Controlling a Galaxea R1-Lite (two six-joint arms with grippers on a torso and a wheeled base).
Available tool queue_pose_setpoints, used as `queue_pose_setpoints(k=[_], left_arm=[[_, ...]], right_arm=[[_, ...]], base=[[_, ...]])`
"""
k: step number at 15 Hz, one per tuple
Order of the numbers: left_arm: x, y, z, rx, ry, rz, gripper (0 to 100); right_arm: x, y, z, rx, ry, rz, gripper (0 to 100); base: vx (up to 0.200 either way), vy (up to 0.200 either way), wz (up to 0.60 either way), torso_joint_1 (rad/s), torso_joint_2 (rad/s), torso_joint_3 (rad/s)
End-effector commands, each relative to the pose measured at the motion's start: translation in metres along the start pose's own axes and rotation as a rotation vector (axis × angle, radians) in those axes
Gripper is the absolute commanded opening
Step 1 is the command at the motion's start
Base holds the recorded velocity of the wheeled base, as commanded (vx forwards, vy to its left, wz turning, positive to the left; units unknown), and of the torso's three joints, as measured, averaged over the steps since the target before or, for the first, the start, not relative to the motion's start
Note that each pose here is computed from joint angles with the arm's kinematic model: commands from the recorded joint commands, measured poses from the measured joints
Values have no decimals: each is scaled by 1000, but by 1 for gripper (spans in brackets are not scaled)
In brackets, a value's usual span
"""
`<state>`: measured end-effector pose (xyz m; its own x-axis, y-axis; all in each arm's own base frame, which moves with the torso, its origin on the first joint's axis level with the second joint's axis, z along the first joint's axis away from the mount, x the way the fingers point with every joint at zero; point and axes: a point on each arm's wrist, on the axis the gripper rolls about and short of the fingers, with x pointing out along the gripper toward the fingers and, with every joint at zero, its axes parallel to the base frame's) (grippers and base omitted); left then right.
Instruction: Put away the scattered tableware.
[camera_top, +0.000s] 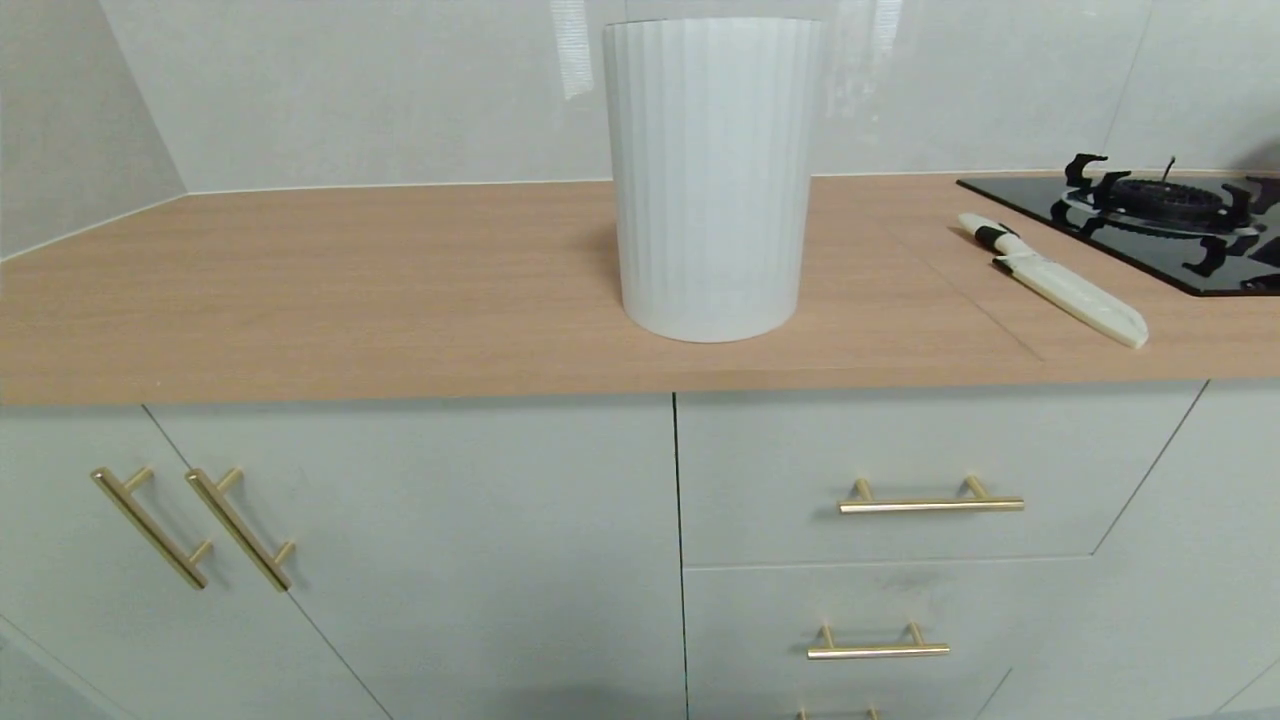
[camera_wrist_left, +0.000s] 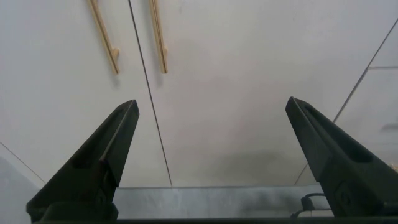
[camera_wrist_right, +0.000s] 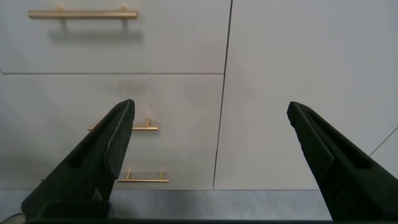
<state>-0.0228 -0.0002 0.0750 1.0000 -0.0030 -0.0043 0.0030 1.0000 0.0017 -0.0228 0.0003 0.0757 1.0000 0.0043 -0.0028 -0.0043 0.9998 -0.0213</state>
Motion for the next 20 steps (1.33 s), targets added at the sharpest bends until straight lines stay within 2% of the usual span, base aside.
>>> queue_pose_setpoints(k=[1, 6, 20], left_arm=[[0, 0, 0, 0, 0, 0, 100], [0, 0, 0, 0, 0, 0, 100], [0, 0, 0, -2, 2, 0, 100]], right_arm=[[0, 0, 0, 0, 0, 0, 100], [0, 0, 0, 0, 0, 0, 100], [0, 0, 0, 0, 0, 0, 100]], base=[[0, 0, 0, 124, -163, -242], [0, 0, 0, 105, -466, -272], [0, 0, 0, 236, -491, -273]])
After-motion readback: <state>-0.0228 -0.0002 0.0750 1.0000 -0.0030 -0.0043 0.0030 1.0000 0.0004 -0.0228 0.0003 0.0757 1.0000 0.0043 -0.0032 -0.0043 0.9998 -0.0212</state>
